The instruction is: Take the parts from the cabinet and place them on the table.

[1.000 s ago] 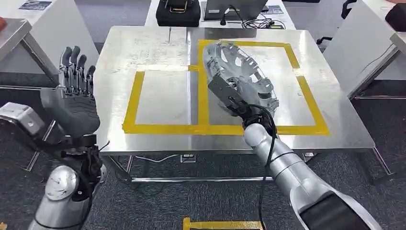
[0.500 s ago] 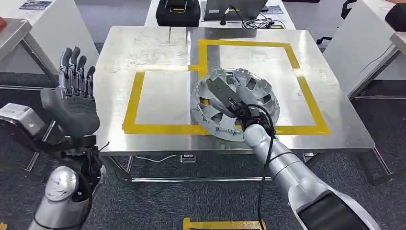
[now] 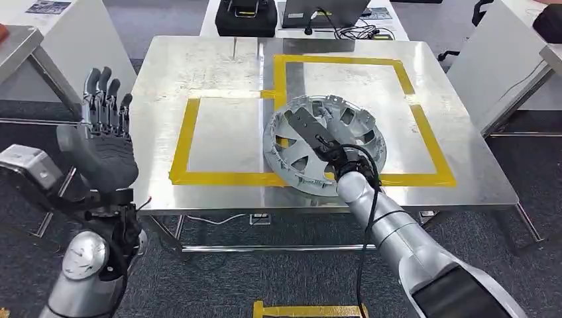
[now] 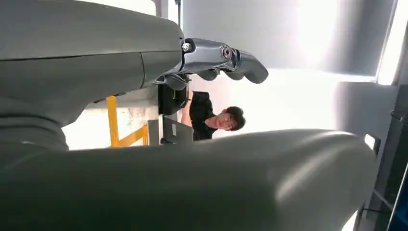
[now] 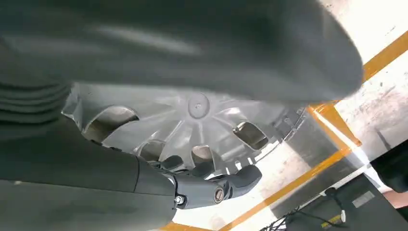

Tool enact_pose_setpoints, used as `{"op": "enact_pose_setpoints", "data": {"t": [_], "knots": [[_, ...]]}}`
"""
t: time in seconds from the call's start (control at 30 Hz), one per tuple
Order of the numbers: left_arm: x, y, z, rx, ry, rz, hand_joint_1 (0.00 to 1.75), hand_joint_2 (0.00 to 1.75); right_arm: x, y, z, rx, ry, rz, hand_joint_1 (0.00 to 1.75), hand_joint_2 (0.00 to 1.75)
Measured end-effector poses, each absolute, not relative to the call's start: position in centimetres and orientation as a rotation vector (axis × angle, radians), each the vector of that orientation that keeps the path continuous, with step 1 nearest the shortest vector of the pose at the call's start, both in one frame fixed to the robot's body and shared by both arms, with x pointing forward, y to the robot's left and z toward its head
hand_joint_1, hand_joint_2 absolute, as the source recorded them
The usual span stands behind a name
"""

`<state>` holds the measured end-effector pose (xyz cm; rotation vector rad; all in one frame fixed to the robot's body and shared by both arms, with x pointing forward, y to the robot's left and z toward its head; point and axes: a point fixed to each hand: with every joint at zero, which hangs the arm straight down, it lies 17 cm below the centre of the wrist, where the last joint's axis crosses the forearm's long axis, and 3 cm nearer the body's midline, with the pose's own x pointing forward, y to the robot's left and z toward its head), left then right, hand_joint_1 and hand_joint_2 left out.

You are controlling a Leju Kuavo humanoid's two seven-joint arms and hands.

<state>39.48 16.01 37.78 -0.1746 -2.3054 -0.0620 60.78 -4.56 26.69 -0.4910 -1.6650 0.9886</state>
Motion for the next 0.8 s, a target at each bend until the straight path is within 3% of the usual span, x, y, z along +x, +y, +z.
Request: {"op": "enact_pose_setpoints", "data": {"t": [0.5, 0.67, 0.8], "knots": [[39.2, 16.3, 37.7, -0.148, -2.309, -0.053, 0.0, 0.0, 60.9, -5.2, 26.8, -0.401, -1.647, 0.897, 0.0, 0.0], [38.9, 16.8, 37.7, -0.119, -2.311, -0.044, 0.0, 0.0, 60.2, -5.6, 24.8, -0.161, -1.478, 0.754, 0.0, 0.0], [38.6, 18.7, 38.6, -0.043, -2.368, 0.039, 0.0, 0.0, 61.0, -9.8, 30.8, -0.117, -1.643, 0.518, 0.0, 0.0]]}}
